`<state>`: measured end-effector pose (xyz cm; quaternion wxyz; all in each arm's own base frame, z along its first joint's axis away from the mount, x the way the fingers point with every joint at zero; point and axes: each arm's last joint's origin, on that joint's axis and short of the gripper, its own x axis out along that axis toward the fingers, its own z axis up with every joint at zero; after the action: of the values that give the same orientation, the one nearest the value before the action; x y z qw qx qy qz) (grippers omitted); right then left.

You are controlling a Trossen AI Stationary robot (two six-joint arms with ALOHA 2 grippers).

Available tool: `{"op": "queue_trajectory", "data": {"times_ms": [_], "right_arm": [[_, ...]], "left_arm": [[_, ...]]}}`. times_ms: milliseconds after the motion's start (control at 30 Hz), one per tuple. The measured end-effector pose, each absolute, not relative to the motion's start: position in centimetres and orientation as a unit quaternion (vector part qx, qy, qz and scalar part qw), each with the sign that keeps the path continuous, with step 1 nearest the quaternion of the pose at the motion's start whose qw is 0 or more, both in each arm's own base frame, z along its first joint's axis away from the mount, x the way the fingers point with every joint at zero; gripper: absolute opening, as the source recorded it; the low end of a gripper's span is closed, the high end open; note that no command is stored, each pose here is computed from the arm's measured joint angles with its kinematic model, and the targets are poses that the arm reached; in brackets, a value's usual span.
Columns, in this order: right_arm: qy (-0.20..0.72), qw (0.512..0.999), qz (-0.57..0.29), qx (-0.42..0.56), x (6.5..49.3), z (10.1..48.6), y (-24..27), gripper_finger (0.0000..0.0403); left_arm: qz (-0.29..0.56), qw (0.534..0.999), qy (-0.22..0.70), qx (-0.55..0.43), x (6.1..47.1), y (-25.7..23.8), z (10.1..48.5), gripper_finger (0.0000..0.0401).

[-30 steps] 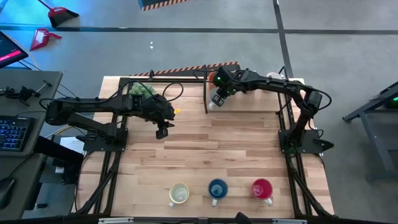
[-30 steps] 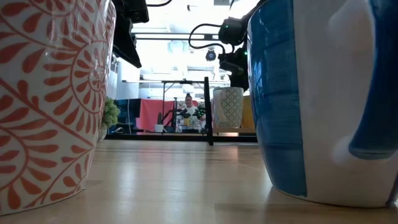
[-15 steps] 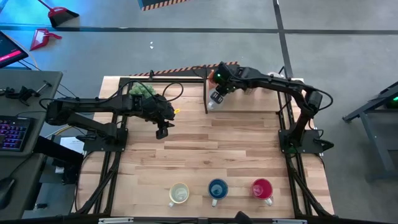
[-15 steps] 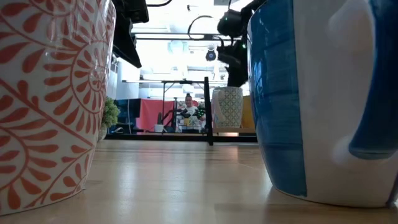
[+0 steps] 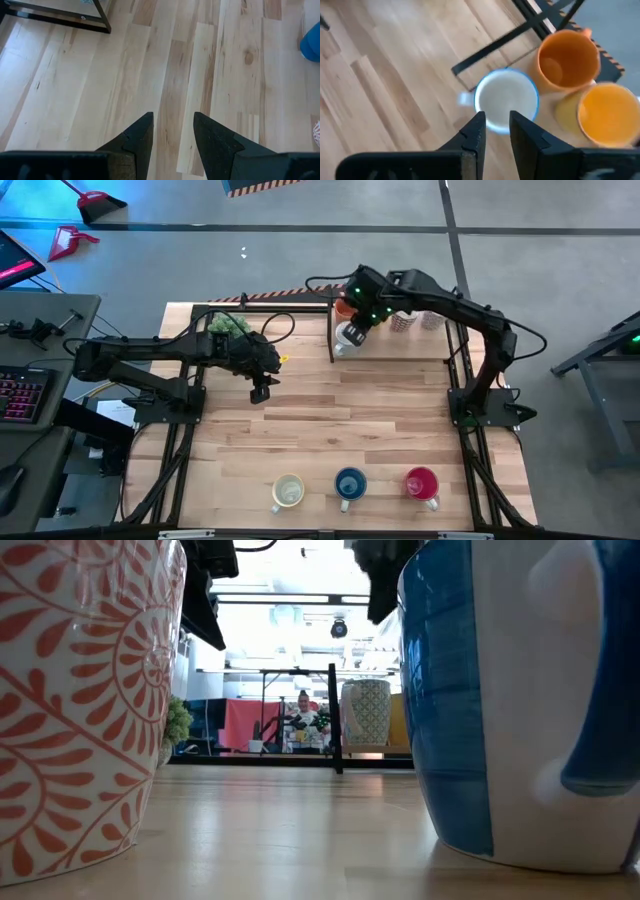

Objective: Place coffee mugs
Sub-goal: Put the orange patterned mug on the shelf

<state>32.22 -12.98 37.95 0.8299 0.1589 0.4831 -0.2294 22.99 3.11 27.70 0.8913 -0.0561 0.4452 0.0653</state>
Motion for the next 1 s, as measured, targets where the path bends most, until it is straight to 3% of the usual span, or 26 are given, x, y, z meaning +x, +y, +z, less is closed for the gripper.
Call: {"op": "queue_trajectory", "data": {"times_ms": [233,467,800,1000], "right_arm": [[0.47,0.849,-0.219,0.099,30.5,41.1,-7.9,0.0045],[0.417,0.879,-0.215,0.084,25.8,42.1,-2.4,0.0026],[0.266,0.953,-0.101,0.104,20.1,38.1,2.2,0.0024],[0.268,0.951,-0.084,0.127,18.2,35.3,2.8,0.0024]], "left_arm": [[0.065,0.892,0.445,-0.056,23.0,3.1,27.7,0.0131],[0.024,0.893,0.442,-0.082,23.1,2.8,27.7,0.0131],[-0.071,0.905,0.402,-0.117,24.0,-0.7,28.5,0.0131],[-0.106,0.889,0.414,-0.162,23.6,-5.1,28.6,0.0131]]}}
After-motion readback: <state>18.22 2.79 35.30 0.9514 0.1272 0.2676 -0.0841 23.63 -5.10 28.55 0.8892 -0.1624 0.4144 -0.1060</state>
